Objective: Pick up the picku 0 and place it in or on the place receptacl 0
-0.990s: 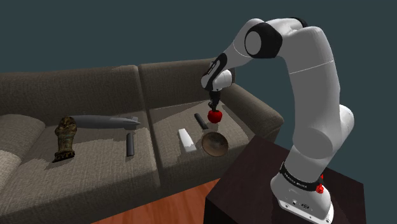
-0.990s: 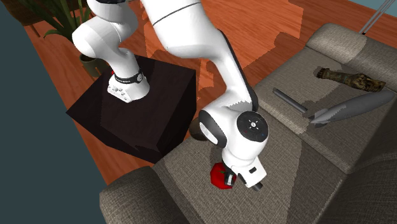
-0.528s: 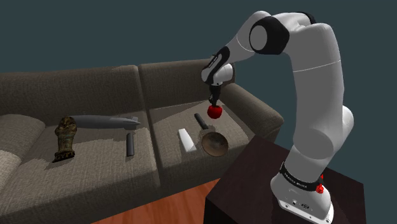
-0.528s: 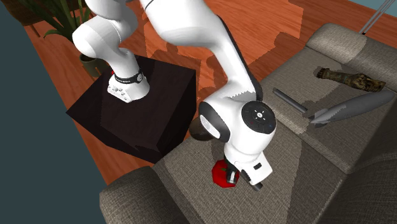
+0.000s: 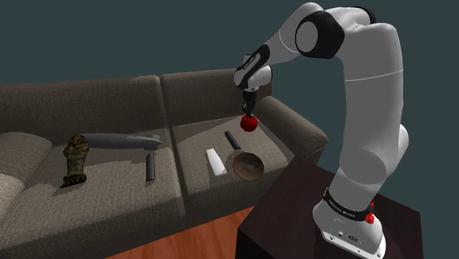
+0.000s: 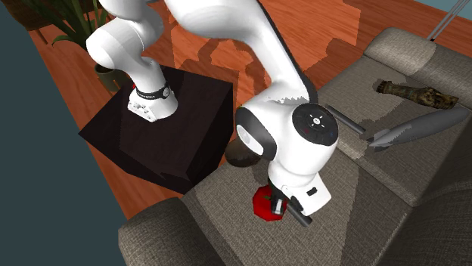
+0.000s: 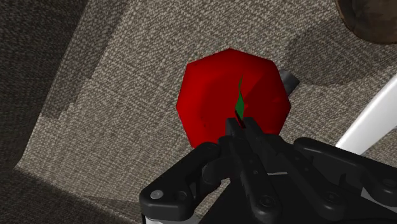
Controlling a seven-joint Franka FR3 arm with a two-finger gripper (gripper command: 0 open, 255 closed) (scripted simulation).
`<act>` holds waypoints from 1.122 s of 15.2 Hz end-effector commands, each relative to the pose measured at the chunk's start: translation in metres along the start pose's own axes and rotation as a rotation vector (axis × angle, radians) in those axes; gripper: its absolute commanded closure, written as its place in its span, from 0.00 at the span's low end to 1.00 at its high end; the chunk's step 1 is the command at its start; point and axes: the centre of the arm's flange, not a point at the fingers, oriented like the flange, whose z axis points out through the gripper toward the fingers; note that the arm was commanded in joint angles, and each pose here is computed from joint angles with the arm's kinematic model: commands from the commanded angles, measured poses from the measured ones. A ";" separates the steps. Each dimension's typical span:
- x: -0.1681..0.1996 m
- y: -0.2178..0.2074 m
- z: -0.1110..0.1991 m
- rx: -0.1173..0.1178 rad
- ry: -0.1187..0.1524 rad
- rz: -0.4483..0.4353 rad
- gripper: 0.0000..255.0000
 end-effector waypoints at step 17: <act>-0.106 -0.190 -0.057 0.000 0.000 0.000 1.00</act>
